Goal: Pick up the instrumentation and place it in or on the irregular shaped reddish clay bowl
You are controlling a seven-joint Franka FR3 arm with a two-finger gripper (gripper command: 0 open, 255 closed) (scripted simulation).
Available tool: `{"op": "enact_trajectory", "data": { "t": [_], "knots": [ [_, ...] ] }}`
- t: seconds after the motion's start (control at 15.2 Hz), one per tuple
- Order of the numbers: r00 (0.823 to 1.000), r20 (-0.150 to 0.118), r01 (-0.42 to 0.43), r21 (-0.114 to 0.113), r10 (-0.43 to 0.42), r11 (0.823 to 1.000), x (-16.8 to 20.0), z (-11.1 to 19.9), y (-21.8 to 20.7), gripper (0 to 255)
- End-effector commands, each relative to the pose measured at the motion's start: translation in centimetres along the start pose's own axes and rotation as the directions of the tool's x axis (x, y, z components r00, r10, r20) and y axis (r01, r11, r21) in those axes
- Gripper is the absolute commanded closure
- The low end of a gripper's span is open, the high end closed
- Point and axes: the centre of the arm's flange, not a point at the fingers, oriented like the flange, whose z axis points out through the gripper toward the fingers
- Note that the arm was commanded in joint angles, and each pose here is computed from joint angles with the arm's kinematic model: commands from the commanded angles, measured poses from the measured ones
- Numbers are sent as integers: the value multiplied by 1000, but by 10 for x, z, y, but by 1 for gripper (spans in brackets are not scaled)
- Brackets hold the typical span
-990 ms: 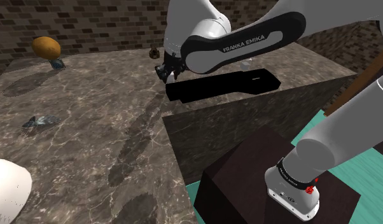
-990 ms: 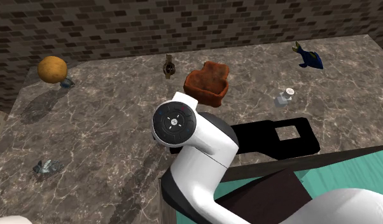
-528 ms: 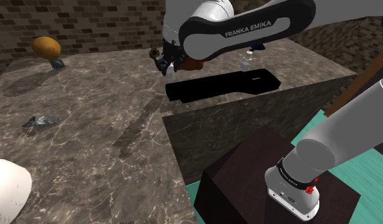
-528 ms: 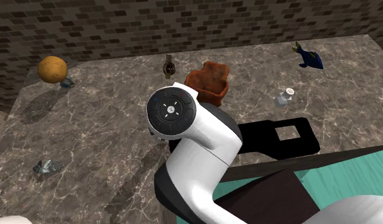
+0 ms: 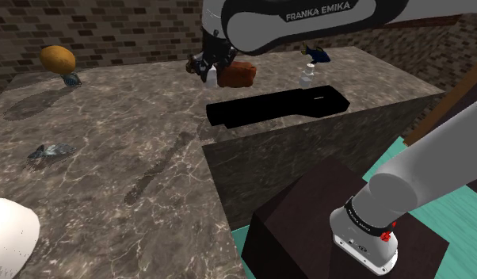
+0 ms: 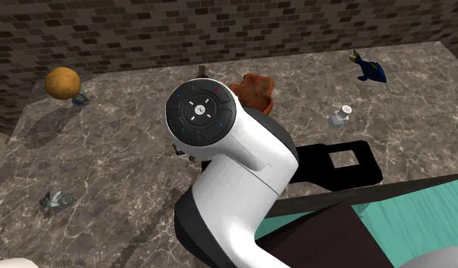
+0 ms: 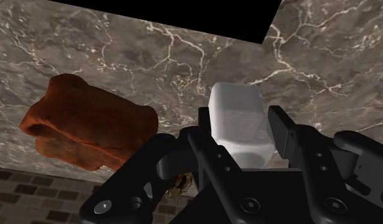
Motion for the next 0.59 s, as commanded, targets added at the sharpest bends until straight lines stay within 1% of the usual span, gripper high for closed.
{"op": "enact_trajectory", "data": {
  "t": [0.0, 0.53],
  "knots": [
    [1000, 0, 0, 0, 0, 1000, 4, -10, 1, 255],
    [1000, 0, 0, 0, 0, 1000, 20, -49, 3, 255]
  ]
}}
